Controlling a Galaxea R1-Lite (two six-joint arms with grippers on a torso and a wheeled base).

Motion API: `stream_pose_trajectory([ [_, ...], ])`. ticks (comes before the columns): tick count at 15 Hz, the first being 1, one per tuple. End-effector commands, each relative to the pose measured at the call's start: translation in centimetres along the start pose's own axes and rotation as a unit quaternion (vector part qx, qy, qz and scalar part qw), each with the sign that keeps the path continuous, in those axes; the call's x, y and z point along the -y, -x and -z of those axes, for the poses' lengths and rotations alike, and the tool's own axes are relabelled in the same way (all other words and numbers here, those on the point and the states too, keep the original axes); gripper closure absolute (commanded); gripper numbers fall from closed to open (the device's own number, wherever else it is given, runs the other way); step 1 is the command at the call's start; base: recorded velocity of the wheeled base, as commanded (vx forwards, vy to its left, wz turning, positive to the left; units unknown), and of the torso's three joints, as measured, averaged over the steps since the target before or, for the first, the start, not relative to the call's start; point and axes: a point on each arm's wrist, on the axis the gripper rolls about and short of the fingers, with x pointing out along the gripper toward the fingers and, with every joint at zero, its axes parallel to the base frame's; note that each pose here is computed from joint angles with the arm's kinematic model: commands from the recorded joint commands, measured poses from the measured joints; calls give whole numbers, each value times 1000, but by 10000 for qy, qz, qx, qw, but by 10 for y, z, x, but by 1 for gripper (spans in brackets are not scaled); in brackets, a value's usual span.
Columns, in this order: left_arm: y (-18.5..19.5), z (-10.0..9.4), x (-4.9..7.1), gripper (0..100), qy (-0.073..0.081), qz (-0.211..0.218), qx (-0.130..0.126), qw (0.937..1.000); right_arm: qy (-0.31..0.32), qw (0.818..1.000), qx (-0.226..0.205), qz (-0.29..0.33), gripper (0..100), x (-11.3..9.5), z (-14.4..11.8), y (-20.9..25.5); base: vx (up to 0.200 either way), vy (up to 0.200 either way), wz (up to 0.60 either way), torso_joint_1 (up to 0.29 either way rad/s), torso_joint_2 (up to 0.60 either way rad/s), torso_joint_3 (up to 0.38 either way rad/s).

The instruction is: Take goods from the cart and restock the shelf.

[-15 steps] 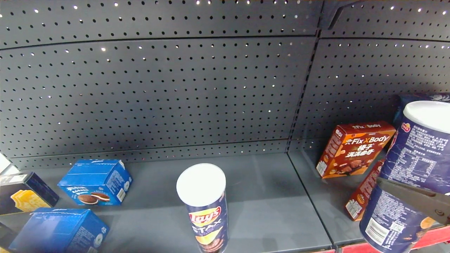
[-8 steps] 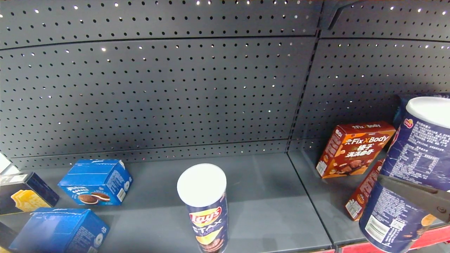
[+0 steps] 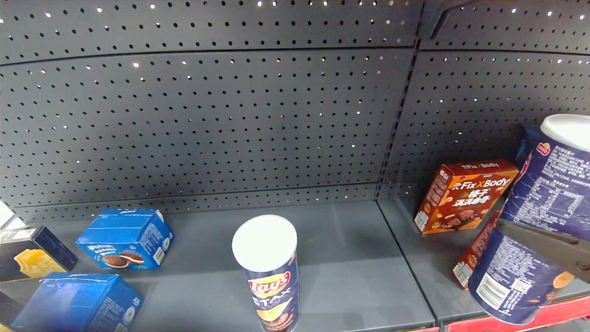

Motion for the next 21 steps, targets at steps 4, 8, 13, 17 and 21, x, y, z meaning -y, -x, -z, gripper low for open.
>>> stream_pose_trajectory([
  [4,-12,18,1,0,-8,250,177,9995,2,10000,11,-19,100,0,0,1,0,0,0,0,0,0],
  [8,-13,21,1,0,-38,250,132,9996,23,9998,-80,-175,100,-4,4,-2,0,0,0,0,0,0],
  [13,-14,21,1,0,16,228,145,9996,22,9999,25,-132,100,-3,0,1,0,0,0,0,0,0],
  [17,-14,21,1,0,0,220,146,9997,70,9998,111,-159,100,-3,0,7,0,0,0,0,0,0],
  [21,-14,22,1,0,-123,272,142,9995,66,9997,157,-156,100,-3,-2,8,-50,0,0,1,1,2],
])
